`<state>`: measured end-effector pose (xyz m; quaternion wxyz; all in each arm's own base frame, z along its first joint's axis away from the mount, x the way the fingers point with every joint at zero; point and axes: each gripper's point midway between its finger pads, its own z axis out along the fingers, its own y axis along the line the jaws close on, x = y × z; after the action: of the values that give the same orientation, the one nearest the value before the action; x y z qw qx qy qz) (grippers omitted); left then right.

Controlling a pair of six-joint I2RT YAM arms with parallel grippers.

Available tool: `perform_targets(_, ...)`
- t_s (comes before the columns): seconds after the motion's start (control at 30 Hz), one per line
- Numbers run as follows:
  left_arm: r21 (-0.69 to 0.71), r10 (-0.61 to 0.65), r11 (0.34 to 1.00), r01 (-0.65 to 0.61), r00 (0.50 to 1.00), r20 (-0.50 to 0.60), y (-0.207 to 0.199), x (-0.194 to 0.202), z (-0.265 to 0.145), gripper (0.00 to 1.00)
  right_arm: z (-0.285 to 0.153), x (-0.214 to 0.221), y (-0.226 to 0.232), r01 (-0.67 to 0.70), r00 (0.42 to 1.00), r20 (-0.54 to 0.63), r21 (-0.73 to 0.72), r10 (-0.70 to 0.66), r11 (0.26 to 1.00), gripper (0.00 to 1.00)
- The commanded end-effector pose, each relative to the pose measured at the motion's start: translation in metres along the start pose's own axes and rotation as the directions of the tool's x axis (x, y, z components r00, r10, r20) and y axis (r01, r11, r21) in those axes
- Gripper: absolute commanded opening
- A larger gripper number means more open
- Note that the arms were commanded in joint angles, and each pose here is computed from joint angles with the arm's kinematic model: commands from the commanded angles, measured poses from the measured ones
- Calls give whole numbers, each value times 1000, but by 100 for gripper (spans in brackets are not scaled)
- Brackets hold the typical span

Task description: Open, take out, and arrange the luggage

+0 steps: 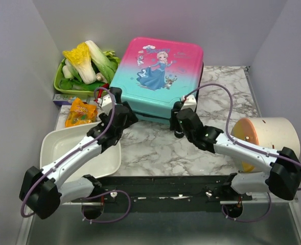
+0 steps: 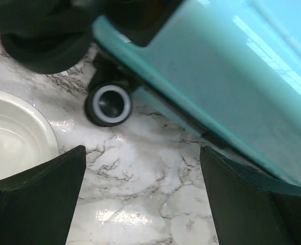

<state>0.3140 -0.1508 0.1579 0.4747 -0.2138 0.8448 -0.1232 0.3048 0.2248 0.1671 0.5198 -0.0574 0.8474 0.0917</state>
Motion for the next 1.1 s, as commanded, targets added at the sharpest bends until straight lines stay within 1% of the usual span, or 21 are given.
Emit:
perform_targets(0.0,104,-35,994,35,999,5,-9,-9,-26,99,-61,32,144,13,990,-111,-550,-89,835,38)
perform_targets(0.13,166,-41,985,42,999,-9,-14,-10,-42,99,-59,22,141,5,995,-85,-519,-57,855,49)
perform_targets(0.17,202,-41,978,45,999,-24,-20,-9,-48,99,-59,20,138,2,996,-78,-509,-49,861,57)
perform_targets(0.23,258,-23,966,32,999,-40,-30,-5,-54,99,-59,14,130,8,998,-54,-478,-38,878,66)
perform_targets(0.27,296,-8,955,25,998,-60,-37,-1,-58,99,-64,5,126,6,999,-28,-475,-22,880,74)
perform_targets(0.3,333,1,943,19,998,-59,-46,-1,-61,99,-66,3,122,8,1000,-21,-467,-20,884,78)
perform_targets(0.4,402,56,916,-22,996,-72,-71,10,-75,99,-81,-23,105,0,998,59,-441,29,897,100)
perform_targets(0.47,422,105,905,-61,991,-82,-87,25,-83,99,-88,-37,89,12,992,122,-401,40,916,100)
perform_targets(0.5,434,104,899,-67,993,-63,-97,21,-87,99,-99,-51,80,-1,984,165,-401,73,916,100)
perform_targets(0.57,463,138,882,-86,987,-80,-114,36,-93,99,-106,-61,58,-30,969,219,-343,111,939,100)
perform_targets(0.6,486,135,870,-85,989,-67,-127,34,-98,99,-117,-75,44,-49,954,265,-330,142,943,100)
perform_targets(0.63,491,141,866,-92,988,-65,-133,36,-99,99,-118,-80,29,-63,942,302,-268,145,961,100)
perform_targets(0.67,489,169,865,-110,982,-80,-140,49,-97,99,-117,-80,17,-48,940,320,-224,120,973,100)
perform_targets(0.73,499,192,855,-138,980,-58,-157,46,-102,99,-121,-83,-9,-67,931,348,-133,110,989,100)
perform_targets(0.77,484,223,859,-167,973,-61,-161,56,-97,99,-120,-84,-18,-70,931,350,-107,103,992,100)
perform_targets(0.8,496,241,848,-186,969,-50,-172,57,-106,99,-116,-81,-34,-82,935,342,-53,95,995,100)
perform_targets(0.83,470,267,854,-224,963,-25,-172,58,-104,99,-117,-83,-42,-98,932,346,-49,108,994,100)
perform_targets(0.87,452,294,857,-249,955,-30,-174,66,-100,99,-115,-83,-48,-115,932,342,-46,124,992,100)
perform_targets(0.9,450,320,850,-273,947,-30,-178,69,-105,99,-108,-81,-65,-138,931,340,-5,131,990,100)
perform_targets(0.93,440,342,849,-294,939,-31,-177,73,-104,99,-106,-80,-67,-143,932,333,-20,141,990,100)
perform_targets(1.07,342,425,856,-386,904,-45,-168,88,-95,99,-96,-72,-85,-163,937,321,45,140,986,100)
